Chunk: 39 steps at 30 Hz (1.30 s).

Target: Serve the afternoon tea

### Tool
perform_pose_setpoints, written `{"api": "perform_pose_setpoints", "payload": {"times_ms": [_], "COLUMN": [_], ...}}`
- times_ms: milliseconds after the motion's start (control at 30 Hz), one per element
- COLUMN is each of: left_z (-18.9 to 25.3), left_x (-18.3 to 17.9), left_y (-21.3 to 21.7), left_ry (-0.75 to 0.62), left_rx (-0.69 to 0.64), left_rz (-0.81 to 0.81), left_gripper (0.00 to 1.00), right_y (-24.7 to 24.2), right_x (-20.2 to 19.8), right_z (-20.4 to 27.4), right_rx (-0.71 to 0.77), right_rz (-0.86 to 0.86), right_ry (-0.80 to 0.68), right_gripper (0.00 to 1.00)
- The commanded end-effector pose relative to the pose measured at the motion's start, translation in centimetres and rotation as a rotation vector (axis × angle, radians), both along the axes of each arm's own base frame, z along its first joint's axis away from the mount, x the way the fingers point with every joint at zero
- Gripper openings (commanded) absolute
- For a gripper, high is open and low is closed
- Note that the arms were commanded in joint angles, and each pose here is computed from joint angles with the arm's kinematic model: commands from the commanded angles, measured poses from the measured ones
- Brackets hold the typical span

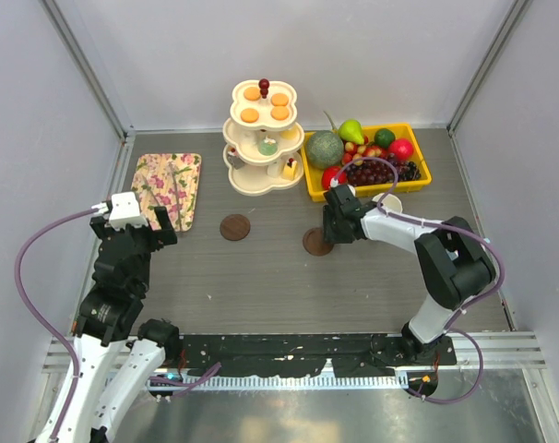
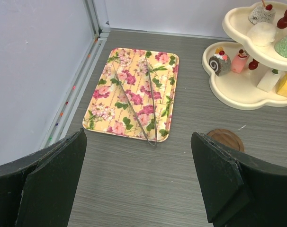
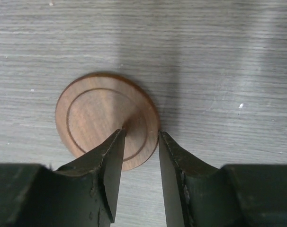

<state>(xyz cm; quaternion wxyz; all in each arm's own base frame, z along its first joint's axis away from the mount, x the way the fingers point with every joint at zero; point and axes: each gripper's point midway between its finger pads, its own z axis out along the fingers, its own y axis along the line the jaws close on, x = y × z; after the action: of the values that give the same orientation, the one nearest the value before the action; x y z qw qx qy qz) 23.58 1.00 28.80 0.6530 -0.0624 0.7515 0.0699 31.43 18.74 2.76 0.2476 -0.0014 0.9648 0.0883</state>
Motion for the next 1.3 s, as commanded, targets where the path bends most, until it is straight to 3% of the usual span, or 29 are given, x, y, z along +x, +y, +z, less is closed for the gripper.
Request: {"api": "perform_pose_setpoints", "payload": {"times_ms": [0, 600, 867, 1033, 1267], "left_z": [1.5, 1.5, 1.5, 1.5, 1.6], "left_x": [0.2, 0.1, 0.1, 0.1, 0.0], "left_y": [-0.2, 0.1, 0.2, 0.2, 0.1], "left_ry": [-0.068, -0.074, -0.075, -0.076, -0.080], "left_rx": [-0.018, -0.014, -0.012, -0.011, -0.013], "left_rz": [-0.004, 0.010, 0.012, 0.012, 0.008], "left_gripper": [0.99, 0.99, 0.99, 0.99, 0.99], "right_y": [0.8, 5.1, 6.6, 7.0, 6.3], "right_x": [0.6, 6.8, 8.1, 8.0, 4.8], "right_z": [-0.9, -0.7, -0.1, 0.2, -0.7], "right_rx": [0.031, -0.080, -0.078, -0.080, -0.099], "right_rz": [-0.024, -0.003, 0.018, 0.039, 0.091], "right_ry": [0.008, -0.103, -0.127, -0.118, -0.063], "right_gripper": [0.39, 0.21, 0.20, 0.19, 0.18]}}
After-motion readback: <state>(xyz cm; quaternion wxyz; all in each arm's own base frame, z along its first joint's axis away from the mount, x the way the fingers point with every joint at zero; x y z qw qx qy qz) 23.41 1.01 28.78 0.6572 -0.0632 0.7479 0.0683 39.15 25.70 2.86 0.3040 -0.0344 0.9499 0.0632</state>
